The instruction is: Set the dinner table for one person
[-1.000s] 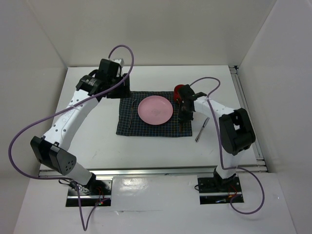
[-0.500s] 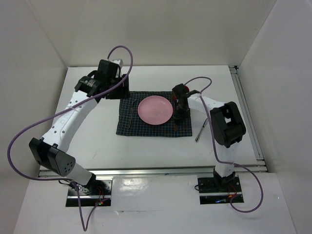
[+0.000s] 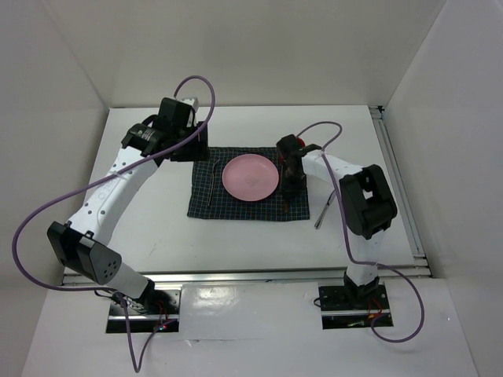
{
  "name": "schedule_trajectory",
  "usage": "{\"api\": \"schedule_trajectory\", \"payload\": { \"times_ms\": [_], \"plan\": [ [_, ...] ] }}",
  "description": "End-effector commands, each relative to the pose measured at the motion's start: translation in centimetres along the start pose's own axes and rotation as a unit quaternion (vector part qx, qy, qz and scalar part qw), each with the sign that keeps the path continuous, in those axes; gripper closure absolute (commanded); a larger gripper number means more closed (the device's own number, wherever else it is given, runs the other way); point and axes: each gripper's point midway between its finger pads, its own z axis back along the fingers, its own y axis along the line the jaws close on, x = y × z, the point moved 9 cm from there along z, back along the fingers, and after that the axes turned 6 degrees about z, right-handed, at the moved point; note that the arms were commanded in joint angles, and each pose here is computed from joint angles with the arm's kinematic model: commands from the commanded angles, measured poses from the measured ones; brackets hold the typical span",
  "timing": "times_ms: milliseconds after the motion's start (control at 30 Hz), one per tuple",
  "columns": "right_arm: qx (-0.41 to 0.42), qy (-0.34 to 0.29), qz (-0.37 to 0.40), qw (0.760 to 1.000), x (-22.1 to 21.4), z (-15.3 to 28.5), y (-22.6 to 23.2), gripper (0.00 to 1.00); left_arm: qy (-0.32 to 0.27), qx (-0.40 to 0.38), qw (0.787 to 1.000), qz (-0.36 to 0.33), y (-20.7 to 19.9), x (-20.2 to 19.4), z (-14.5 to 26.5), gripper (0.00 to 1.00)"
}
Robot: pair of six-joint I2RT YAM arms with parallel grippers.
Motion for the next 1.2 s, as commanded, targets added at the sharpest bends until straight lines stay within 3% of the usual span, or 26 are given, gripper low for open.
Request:
{"api": "schedule_trajectory", "payload": {
  "times_ms": [0, 167, 300, 433, 567, 767, 1133, 1167],
  "plan": [
    [-0.016, -0.071, -0.013, 0.997, 1.9, 5.3, 0.0, 0.62, -0.02, -0.013, 1.0, 0.01, -0.2, 0.3, 1.2, 0.3],
    [-0.053, -0.099, -0.064, 0.992, 0.9, 7.9, -3.3, 0.61, -0.014, -0.015, 1.0, 0.01, -0.2, 0.0, 1.0, 0.3],
    [-0.057, -0.113, -0.114, 0.985, -1.1, 8.5, -7.4, 0.47, -0.018, -0.017, 1.0, 0.01, -0.3, 0.2, 1.0, 0.3],
    [-0.066, -0.069, -0.163, 0.982, -3.5, 6.4, -11.2, 0.43, -0.017, -0.028, 0.999, 0.01, -0.5, 0.3, 1.2, 0.3],
    [-0.053, -0.046, -0.171, 0.983, -4.3, 4.6, -11.9, 0.36, -0.018, -0.027, 0.999, 0.006, -0.5, 0.3, 1.2, 0.3],
    [-0.056, -0.017, -0.174, 0.983, -5.2, 1.6, -11.9, 0.36, -0.02, -0.023, 1.0, 0.006, -0.3, 0.3, 1.5, 0.3],
    [-0.084, 0.001, -0.182, 0.98, -6.0, -0.9, -12.4, 0.59, -0.016, -0.021, 1.0, 0.001, -0.3, 0.2, 1.2, 0.3],
    [-0.082, -0.003, -0.182, 0.98, -5.8, -0.9, -12.4, 0.65, -0.011, -0.019, 1.0, 0.0, -0.3, 0.2, 0.8, 0.3]
  ]
}}
